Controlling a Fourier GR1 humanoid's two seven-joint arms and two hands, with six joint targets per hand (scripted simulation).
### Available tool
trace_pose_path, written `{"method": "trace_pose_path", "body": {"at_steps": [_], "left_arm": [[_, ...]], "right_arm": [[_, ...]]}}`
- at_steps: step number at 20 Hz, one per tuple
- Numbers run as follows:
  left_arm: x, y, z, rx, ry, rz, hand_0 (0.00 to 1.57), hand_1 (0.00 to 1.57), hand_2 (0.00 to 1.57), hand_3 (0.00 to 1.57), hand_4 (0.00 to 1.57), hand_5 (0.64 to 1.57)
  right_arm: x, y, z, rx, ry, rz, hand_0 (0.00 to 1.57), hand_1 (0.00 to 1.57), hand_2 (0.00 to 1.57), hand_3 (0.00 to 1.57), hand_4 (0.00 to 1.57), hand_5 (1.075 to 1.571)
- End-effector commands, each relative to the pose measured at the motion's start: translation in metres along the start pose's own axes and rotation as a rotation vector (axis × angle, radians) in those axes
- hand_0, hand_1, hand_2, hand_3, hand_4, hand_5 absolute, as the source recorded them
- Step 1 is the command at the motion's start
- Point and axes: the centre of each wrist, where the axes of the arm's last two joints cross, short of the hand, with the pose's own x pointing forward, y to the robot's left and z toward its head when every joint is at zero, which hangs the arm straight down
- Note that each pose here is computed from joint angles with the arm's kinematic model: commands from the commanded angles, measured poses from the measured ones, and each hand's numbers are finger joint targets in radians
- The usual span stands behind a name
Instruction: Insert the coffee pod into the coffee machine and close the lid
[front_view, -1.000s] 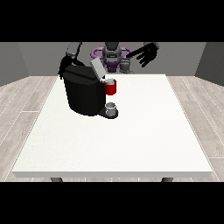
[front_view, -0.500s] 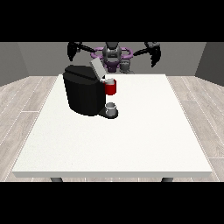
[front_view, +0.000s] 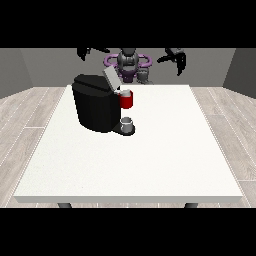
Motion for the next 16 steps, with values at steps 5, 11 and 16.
{"method": "trace_pose_path", "body": {"at_steps": [5, 11, 16], "left_arm": [[0.04, -0.012, -0.01, -0.048, -0.064, 0.002, 0.0, 0.0, 0.0, 0.0, 0.37, 1.571], [0.036, -0.029, 0.013, -0.032, -0.087, 0.016, 0.0, 0.0, 0.0, 0.0, 0.35, 1.571], [0.049, -0.012, 0.028, 0.022, -0.138, -0.01, 0.0, 0.0, 0.0, 0.0, 0.3, 1.571]], "right_arm": [[0.016, -0.025, -0.031, -0.059, 0.041, -0.114, 0.0, 0.0, 0.0, 0.0, 0.0, 1.571], [0.005, -0.015, -0.038, -0.037, 0.095, -0.156, 0.0, 0.0, 0.0, 0.0, 0.18, 1.571], [0.031, -0.006, -0.052, 0.026, 0.065, -0.131, 0.0, 0.0, 0.0, 0.0, 0.0, 1.571]]}}
